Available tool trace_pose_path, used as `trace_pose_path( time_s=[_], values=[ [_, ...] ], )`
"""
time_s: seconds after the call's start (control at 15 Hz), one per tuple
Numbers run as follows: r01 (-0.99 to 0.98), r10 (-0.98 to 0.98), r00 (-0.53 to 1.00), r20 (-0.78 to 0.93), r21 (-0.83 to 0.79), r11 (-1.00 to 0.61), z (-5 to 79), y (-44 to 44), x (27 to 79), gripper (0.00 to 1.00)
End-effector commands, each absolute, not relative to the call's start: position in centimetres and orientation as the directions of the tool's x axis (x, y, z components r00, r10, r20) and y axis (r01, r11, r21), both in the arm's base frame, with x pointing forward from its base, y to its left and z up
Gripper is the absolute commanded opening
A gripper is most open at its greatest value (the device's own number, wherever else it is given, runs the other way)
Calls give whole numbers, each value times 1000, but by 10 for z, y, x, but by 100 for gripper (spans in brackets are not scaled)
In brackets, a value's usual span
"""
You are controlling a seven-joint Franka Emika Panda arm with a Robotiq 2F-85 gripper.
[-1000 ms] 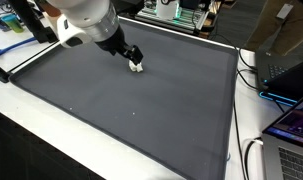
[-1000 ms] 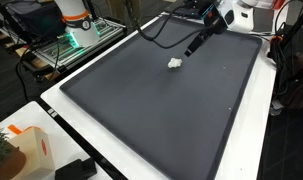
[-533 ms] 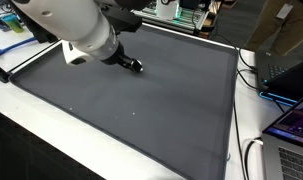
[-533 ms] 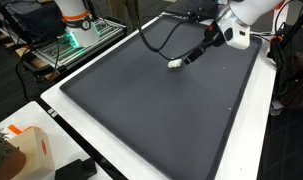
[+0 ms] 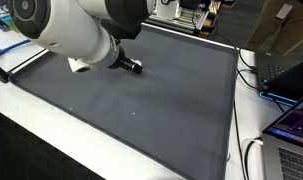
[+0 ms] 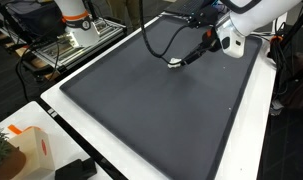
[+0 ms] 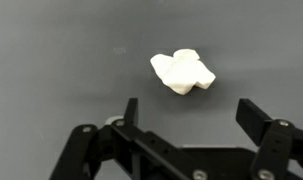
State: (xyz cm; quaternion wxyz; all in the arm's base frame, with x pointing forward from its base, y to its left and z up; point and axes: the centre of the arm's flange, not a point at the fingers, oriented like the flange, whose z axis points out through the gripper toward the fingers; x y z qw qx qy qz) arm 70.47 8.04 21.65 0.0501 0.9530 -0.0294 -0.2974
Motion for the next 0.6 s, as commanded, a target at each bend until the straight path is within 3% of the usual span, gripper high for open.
trace_pose_path(
  time_s=[0.0, 0.53],
  values=[
    [-40, -106, 784, -612, 120, -992, 209, 87, 723, 100],
    [-73, -112, 776, -620, 88, -993, 222, 89, 707, 100]
  ],
)
